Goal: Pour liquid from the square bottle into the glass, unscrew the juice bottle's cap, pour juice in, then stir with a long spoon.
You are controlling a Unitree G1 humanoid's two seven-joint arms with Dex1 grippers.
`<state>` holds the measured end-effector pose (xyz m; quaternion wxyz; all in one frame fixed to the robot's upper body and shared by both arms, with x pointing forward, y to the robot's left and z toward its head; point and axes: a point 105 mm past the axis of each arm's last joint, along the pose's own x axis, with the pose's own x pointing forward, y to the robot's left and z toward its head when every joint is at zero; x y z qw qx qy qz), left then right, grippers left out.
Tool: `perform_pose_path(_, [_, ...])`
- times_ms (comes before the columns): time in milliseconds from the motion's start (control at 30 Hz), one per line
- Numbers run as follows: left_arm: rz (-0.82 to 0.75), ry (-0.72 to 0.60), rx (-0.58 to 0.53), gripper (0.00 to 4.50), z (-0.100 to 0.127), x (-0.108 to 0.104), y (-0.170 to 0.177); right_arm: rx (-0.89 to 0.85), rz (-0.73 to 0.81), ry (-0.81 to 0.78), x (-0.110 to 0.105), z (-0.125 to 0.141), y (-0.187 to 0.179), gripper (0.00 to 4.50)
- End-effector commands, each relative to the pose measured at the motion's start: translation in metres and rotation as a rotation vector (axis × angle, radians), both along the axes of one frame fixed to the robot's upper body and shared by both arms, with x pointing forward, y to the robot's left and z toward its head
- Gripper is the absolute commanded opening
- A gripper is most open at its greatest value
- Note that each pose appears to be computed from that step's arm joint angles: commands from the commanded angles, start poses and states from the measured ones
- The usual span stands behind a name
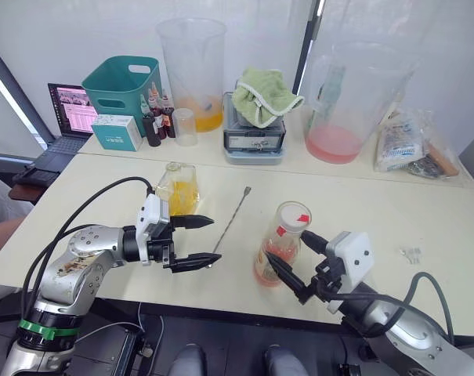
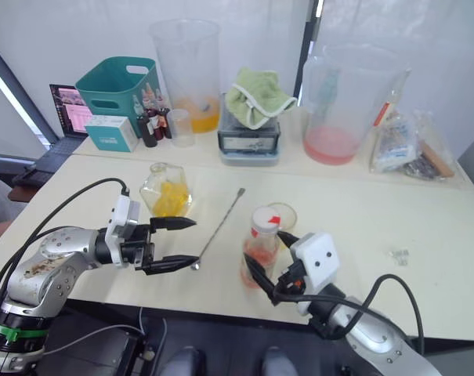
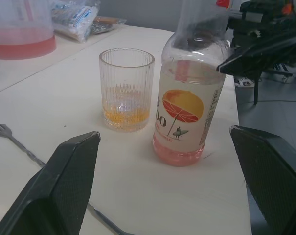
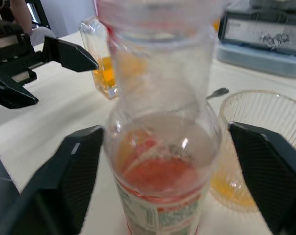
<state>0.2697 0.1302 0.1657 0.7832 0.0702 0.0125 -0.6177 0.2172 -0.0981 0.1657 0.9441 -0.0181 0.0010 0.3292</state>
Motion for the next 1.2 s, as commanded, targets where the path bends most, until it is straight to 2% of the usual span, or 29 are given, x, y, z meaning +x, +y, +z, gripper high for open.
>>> perform_pose_path(33, [-0.010,-0.055,-0.010,4.50,0.011,-0.001,-0.001,0.025,0.033,-0.051,-0.003,0.014,0.003,4.45])
perform_pose_path(533, [-0.005,-0.050,-0.018,4.50,0.011,-0.001,-0.002,0.045,0.169,-0.047,-0.013,0.031,0.007,4.45])
perform_pose_path(767, [-0.014,-0.051,-0.020,4.50,0.011,-0.003,-0.005,0.029,0.220,-0.027,-0.006,0.037,-0.008,4.45])
perform_pose_path(1200, [-0.019,-0.051,-0.025,4.50,0.009,-0.009,-0.007,0.040,0.266,-0.028,0.000,0.041,-0.010,4.45])
